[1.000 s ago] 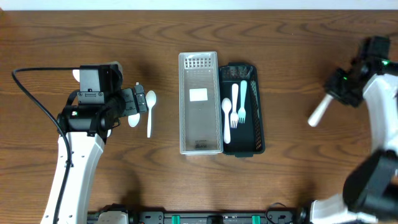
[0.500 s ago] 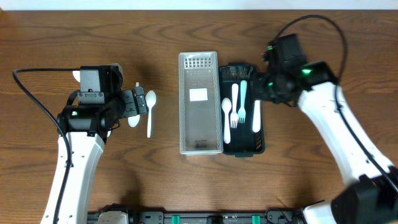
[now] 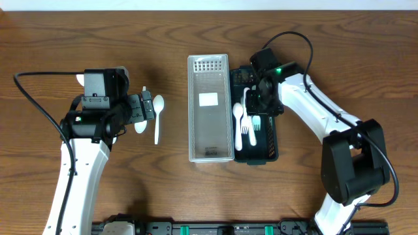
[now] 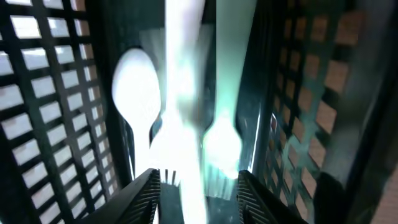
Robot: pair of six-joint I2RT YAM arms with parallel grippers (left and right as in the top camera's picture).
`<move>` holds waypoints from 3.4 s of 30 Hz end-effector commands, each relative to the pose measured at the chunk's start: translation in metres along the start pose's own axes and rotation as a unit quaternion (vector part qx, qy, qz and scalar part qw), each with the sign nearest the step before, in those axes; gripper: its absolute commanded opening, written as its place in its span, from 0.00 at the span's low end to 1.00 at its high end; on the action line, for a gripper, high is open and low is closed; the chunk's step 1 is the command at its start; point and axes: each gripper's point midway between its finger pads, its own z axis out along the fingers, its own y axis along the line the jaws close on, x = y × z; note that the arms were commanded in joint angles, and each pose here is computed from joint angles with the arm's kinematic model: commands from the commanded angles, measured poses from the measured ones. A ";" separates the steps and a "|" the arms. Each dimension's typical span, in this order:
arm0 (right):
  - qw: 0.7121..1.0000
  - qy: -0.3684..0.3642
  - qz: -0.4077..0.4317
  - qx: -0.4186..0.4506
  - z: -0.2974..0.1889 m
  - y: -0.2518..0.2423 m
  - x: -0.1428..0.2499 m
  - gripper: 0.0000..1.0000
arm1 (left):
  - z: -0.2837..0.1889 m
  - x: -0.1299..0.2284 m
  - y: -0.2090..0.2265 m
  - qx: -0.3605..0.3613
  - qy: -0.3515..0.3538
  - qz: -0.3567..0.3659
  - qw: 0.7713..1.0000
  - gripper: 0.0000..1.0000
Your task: Pack container
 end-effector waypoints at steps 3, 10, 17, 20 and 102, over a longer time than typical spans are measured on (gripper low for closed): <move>0.999 -0.034 -0.013 -0.012 -0.022 0.011 -0.013 0.43 | -0.007 -0.008 0.002 -0.004 -0.014 -0.002 1.000 0.98; 0.985 -0.158 -0.041 -0.049 -0.115 0.032 -0.056 0.48 | -0.007 -0.008 0.002 -0.005 -0.014 0.002 1.000 0.98; 0.962 -0.272 0.025 0.023 -0.203 -0.032 -0.079 0.59 | -0.006 -0.008 -0.004 0.000 -0.015 0.036 0.999 0.98; 0.959 -0.266 0.081 0.052 -0.208 -0.083 -0.080 0.65 | -0.001 -0.004 -0.013 0.004 -0.004 0.055 0.998 0.98; 0.977 -0.092 0.154 0.117 -0.086 -0.198 -0.084 0.71 | 0.181 0.077 -0.021 -0.023 0.201 0.111 0.973 0.21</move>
